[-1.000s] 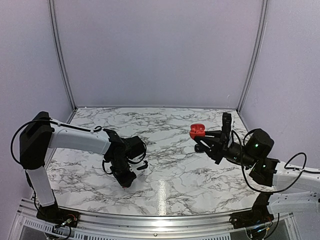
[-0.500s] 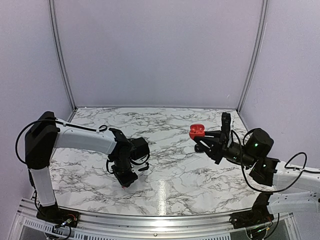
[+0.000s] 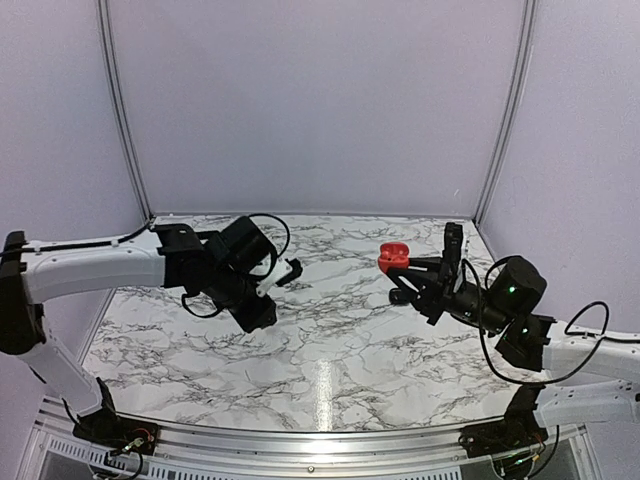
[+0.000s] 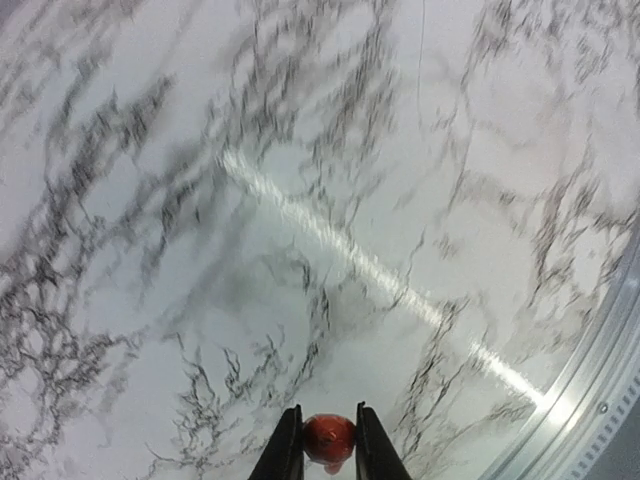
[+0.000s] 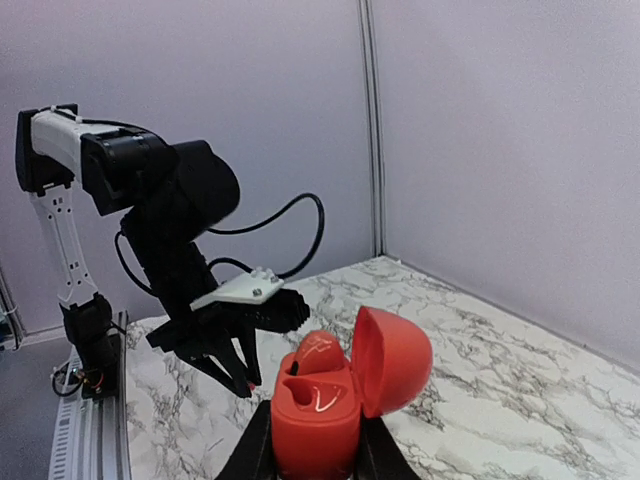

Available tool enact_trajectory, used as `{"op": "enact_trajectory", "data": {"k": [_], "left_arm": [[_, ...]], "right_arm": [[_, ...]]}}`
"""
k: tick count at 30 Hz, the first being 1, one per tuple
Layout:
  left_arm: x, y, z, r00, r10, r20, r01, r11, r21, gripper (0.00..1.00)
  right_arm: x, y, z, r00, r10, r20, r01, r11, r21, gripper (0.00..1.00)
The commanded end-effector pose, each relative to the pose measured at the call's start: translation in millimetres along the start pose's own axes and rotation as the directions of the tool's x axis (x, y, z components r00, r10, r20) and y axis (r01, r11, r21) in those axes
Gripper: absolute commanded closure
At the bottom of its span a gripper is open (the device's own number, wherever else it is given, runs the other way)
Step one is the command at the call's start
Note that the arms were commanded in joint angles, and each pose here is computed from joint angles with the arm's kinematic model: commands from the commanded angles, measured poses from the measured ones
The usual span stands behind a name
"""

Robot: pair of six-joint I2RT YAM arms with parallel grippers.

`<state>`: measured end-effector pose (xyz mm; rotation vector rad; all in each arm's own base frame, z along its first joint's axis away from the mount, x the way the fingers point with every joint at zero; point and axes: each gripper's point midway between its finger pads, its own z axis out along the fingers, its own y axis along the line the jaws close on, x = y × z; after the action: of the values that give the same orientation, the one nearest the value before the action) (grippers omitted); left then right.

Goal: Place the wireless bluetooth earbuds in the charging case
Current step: Pick up the right earbud from the center of the board, then place the right earbud in the right side groove of the charging case.

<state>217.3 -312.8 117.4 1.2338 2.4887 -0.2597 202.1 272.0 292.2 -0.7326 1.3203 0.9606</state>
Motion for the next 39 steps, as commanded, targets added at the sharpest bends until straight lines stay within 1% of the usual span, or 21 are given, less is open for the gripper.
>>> {"op": "enact_trajectory", "data": {"k": [1,2,3,5,6,7,9,11,13,17,20,22,23,26,30,33,36,39], "left_arm": [[-74.4,3.9,-80.7,0.904,-0.035,0.426,0.038,0.999,0.000,0.91],[-84.7,2.6,-101.0,0.860,-0.042,0.509,0.040,0.999,0.014,0.91],[-98.7,-0.6,-126.5,0.788,-0.044,0.614,0.031,0.999,0.031,0.91],[-109.5,-6.1,-168.2,0.660,-0.049,0.750,0.009,0.998,0.057,0.92],[-111.6,-10.2,-186.3,0.597,-0.044,0.801,-0.012,0.998,0.064,0.92],[-114.5,-11.4,-209.9,0.517,-0.042,0.855,-0.020,0.998,0.062,0.92],[-116.4,-12.5,-237.0,0.407,-0.051,0.912,-0.021,0.998,0.065,0.92],[-118.2,-18.1,-253.9,0.329,-0.058,0.942,-0.036,0.997,0.074,0.92],[-122.2,-25.4,-262.8,0.281,-0.058,0.958,-0.045,0.996,0.074,0.92],[-135.1,-43.8,-267.2,0.237,-0.054,0.970,-0.081,0.994,0.075,0.92],[-144.3,-59.9,-266.9,0.220,-0.059,0.974,-0.114,0.990,0.086,0.92],[-148.8,-72.8,-269.1,0.197,-0.019,0.980,-0.154,0.987,0.050,0.92],[-150.6,-78.1,-267.9,0.194,-0.012,0.981,-0.166,0.985,0.044,0.92],[-155.0,-91.8,-263.5,0.192,0.002,0.981,-0.196,0.980,0.037,0.92],[-162.2,-101.6,-255.4,0.197,0.013,0.980,-0.215,0.976,0.030,0.92],[-167.8,-104.5,-252.2,0.195,0.021,0.981,-0.216,0.976,0.022,0.92],[-173.3,-106.4,-245.6,0.204,0.025,0.979,-0.213,0.977,0.020,0.92],[-177.8,-105.7,-241.7,0.208,0.023,0.978,-0.199,0.980,0.019,0.92]], "right_arm": [[-22.8,3.9,-3.0,0.985,-0.106,0.138,0.108,0.994,-0.007,1.00],[-29.2,8.0,-6.1,0.972,-0.144,0.186,0.148,0.989,-0.012,1.00],[-30.3,10.3,-7.7,0.963,-0.168,0.210,0.174,0.985,-0.012,1.00],[-31.4,14.9,-7.5,0.945,-0.223,0.240,0.231,0.973,-0.004,1.00],[-30.5,17.0,-5.6,0.937,-0.247,0.246,0.255,0.967,-0.001,1.00],[-30.5,20.0,-3.8,0.929,-0.268,0.255,0.277,0.961,0.002,1.00],[-29.5,22.2,0.2,0.913,-0.308,0.268,0.313,0.949,0.025,1.00],[-29.7,23.4,4.1,0.898,-0.337,0.282,0.336,0.940,0.053,1.00],[-30.8,25.0,8.2,0.888,-0.350,0.299,0.346,0.936,0.068,1.00],[-30.7,28.6,20.8,0.873,-0.375,0.312,0.371,0.926,0.074,1.00],[-31.6,31.6,29.0,0.857,-0.397,0.328,0.394,0.916,0.079,1.00],[-34.5,33.0,31.6,0.841,-0.412,0.350,0.407,0.909,0.091,1.00],[-35.5,33.3,32.6,0.835,-0.417,0.358,0.411,0.906,0.098,1.00],[-37.9,32.4,36.6,0.829,-0.418,0.372,0.406,0.907,0.113,1.00],[-39.4,30.9,43.9,0.837,-0.406,0.367,0.382,0.913,0.140,1.00],[-40.9,26.9,49.4,0.856,-0.378,0.353,0.338,0.925,0.173,1.00],[-46.7,22.2,51.4,0.871,-0.347,0.347,0.283,0.933,0.220,1.00],[-48.6,23.5,57.3,0.889,-0.315,0.331,0.253,0.942,0.219,1.00]]}}
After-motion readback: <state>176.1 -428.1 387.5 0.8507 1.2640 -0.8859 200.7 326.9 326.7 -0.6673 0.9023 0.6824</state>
